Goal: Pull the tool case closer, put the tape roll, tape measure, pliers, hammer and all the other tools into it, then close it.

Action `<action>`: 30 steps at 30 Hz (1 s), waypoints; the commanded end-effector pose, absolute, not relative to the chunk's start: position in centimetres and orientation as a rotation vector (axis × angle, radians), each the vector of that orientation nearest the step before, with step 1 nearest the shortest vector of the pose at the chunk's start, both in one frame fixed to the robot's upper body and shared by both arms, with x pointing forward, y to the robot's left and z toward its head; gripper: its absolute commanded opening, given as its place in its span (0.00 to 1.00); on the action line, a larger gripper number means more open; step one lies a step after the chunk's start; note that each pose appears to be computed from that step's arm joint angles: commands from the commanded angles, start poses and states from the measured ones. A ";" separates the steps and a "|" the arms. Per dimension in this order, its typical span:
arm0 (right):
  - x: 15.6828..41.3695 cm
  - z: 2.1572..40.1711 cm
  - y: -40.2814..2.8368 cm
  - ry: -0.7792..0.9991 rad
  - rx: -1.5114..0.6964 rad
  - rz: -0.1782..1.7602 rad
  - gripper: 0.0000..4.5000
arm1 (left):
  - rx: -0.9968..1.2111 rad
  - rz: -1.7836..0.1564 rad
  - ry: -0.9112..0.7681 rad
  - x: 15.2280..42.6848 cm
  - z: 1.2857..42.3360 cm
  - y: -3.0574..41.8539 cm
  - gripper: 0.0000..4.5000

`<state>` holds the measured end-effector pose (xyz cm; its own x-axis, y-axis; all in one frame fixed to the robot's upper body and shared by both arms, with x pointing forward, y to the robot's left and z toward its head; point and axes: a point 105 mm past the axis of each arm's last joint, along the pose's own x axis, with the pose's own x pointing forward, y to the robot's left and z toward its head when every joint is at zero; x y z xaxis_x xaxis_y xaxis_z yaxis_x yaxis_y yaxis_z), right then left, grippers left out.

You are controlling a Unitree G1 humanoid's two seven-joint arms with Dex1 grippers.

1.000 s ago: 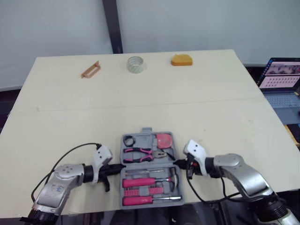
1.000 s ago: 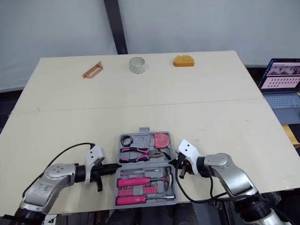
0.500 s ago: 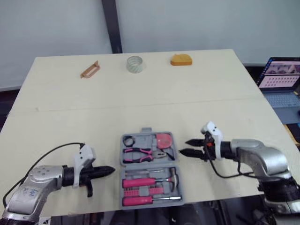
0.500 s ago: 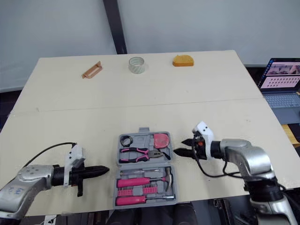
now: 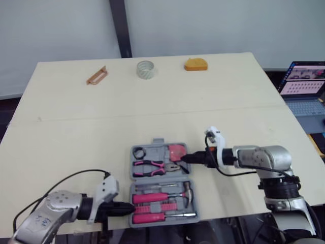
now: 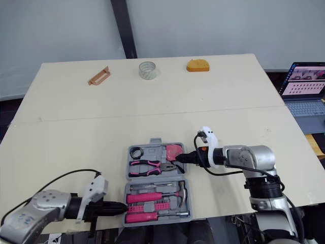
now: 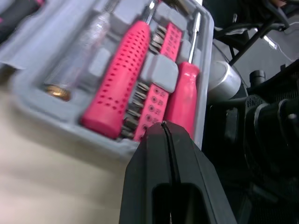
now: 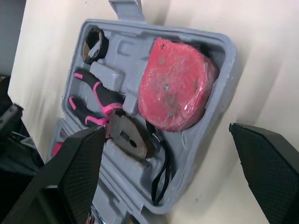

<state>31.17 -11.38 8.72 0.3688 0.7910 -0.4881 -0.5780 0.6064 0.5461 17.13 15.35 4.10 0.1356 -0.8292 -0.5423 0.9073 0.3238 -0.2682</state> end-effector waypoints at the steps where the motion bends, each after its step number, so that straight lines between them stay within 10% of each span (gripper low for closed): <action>1: 31.6 9.7 -11.1 0.761 0.334 0.901 0.99 | 0.202 -1.271 0.710 16.8 3.0 15.7 0.00; 30: 31.7 8.5 -8.0 0.757 0.409 1.001 0.99 | 0.231 -1.266 0.697 17.0 2.4 16.5 0.00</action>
<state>32.65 -9.27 7.68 0.3801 0.8163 -0.4348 -0.5508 0.5775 0.6026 17.04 15.57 3.32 0.1118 -0.8268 -0.5513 0.9421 0.2647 -0.2060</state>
